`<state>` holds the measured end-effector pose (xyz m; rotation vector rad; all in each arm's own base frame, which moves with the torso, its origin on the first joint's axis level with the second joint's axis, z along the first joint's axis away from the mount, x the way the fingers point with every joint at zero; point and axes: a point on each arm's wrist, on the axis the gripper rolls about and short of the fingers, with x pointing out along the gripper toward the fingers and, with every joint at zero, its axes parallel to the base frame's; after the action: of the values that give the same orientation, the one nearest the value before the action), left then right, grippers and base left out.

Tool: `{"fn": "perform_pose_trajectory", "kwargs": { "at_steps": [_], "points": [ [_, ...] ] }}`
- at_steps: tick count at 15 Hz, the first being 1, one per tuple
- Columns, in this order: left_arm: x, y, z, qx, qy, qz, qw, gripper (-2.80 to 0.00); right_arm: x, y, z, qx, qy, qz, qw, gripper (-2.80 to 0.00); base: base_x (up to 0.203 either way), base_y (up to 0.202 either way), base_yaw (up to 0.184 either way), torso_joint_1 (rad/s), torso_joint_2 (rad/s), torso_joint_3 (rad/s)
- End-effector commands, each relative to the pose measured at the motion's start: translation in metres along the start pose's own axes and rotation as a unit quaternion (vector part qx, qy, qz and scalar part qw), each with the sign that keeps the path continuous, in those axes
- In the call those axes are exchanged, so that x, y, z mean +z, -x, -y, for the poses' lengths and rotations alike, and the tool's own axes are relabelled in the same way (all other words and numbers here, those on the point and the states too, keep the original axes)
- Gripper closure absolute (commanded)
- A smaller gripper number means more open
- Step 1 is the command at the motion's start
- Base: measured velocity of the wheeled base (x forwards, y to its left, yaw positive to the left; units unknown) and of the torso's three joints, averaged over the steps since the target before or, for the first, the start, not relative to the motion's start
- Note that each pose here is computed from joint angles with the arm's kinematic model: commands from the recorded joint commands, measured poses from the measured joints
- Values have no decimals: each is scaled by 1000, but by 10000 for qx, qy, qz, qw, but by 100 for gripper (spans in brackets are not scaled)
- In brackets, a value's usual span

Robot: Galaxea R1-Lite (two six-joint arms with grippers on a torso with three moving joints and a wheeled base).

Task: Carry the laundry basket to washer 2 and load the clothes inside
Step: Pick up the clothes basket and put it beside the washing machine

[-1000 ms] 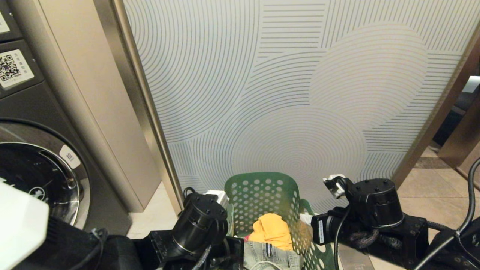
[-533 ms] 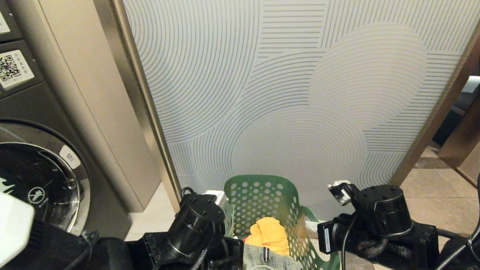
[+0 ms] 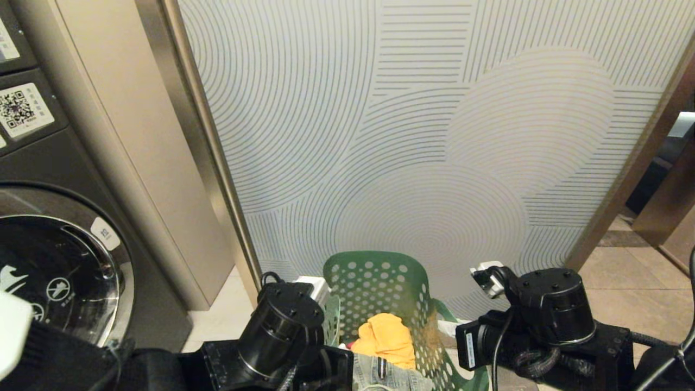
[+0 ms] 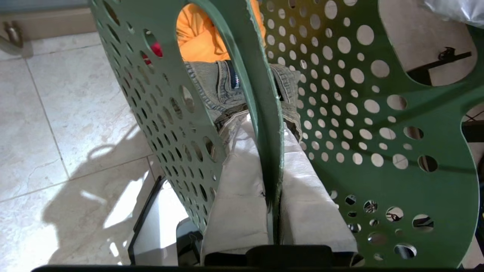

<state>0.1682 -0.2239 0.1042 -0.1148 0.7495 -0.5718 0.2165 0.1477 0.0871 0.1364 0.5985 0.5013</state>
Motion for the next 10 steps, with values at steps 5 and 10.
{"fn": "perform_pose_trajectory", "kwargs": {
  "at_steps": [5,10],
  "points": [
    [1,1,1,-21,15,30,10000,0,-3,1,1,-9,68,-42,10000,0,0,0,0,198,-462,-262],
    [0,-1,1,-19,20,13,10000,0,-6,2,2,-48,260,-94,9996,0,0,0,0,192,-420,-232]
  ]
}}
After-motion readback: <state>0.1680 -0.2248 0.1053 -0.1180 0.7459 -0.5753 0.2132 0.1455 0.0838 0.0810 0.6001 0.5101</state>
